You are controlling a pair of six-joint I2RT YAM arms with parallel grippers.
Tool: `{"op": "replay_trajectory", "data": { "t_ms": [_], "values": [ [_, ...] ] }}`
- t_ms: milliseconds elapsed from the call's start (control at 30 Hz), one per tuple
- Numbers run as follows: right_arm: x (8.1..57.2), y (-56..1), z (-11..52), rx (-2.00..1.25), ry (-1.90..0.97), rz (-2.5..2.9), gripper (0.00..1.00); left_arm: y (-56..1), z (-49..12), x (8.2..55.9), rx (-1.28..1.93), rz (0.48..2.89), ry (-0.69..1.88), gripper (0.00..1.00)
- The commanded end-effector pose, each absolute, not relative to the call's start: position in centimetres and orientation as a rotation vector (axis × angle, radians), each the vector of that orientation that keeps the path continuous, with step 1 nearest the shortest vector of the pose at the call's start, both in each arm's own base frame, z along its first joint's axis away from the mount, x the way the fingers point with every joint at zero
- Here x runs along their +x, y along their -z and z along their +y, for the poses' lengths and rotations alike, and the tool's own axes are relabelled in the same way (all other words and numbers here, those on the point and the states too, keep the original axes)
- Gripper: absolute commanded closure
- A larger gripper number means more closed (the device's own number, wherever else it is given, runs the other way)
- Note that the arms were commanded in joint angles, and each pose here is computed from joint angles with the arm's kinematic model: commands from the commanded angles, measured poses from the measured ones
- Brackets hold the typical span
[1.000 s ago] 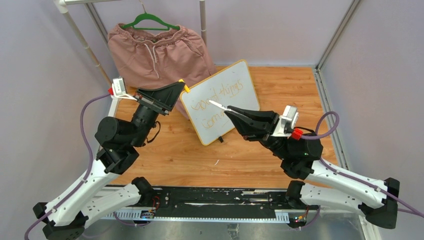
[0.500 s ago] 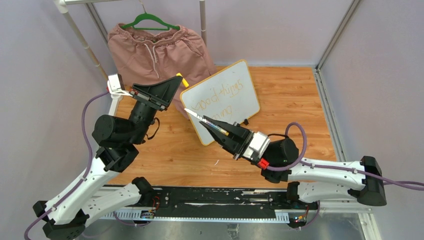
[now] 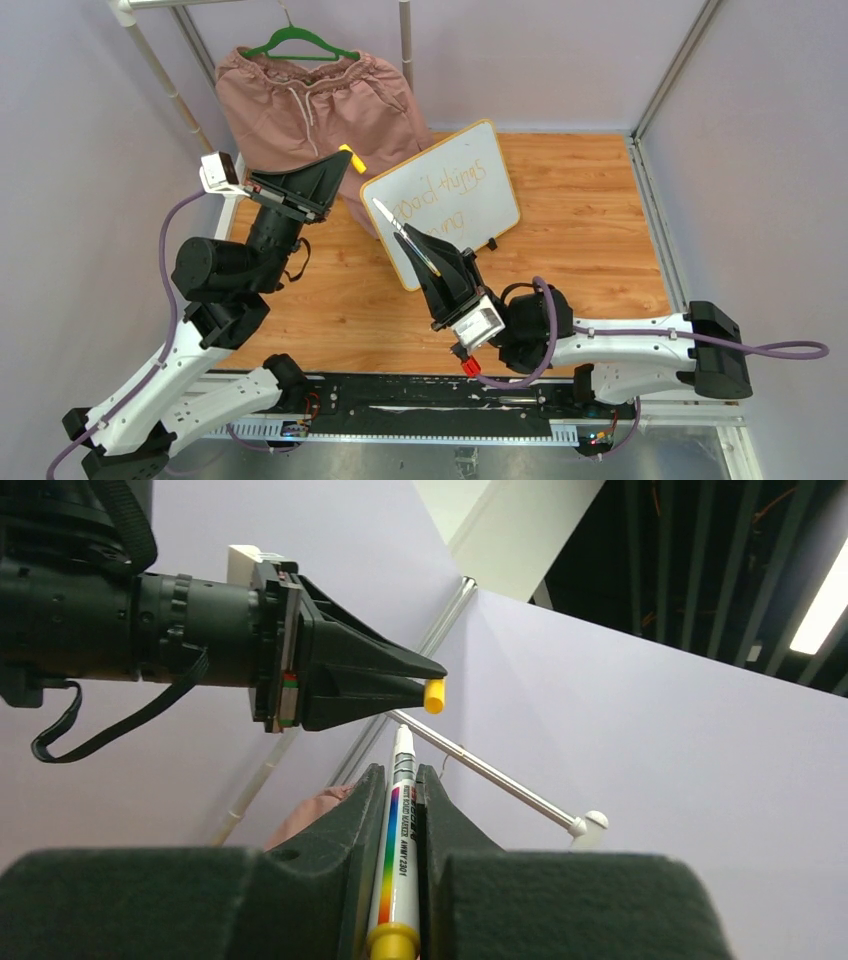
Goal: Write a sentence on the whiteboard
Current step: Close the whiteboard marker.
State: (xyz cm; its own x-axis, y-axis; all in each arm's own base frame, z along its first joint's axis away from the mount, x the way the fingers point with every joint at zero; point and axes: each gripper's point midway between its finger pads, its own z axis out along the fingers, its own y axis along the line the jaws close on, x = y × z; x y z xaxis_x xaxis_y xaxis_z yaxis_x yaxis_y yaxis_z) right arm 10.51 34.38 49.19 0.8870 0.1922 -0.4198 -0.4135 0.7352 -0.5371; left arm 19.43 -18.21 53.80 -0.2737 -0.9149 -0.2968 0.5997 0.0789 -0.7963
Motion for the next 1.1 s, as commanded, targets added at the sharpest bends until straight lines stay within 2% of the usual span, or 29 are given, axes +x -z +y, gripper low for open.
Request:
{"op": "replay_trajectory", "data": {
  "t_ms": [0,1067],
  "values": [
    [10.9,-53.1,31.1,-0.475,-0.342,0.328,1.0,-54.8,-17.5,18.9,-0.427,1.014,1.57,1.0],
    [12.2,-53.8,33.2,-0.441,-0.489,0.385,1.0,-54.5,-17.5,18.2,-0.414,1.016,1.594,1.0]
  ]
}}
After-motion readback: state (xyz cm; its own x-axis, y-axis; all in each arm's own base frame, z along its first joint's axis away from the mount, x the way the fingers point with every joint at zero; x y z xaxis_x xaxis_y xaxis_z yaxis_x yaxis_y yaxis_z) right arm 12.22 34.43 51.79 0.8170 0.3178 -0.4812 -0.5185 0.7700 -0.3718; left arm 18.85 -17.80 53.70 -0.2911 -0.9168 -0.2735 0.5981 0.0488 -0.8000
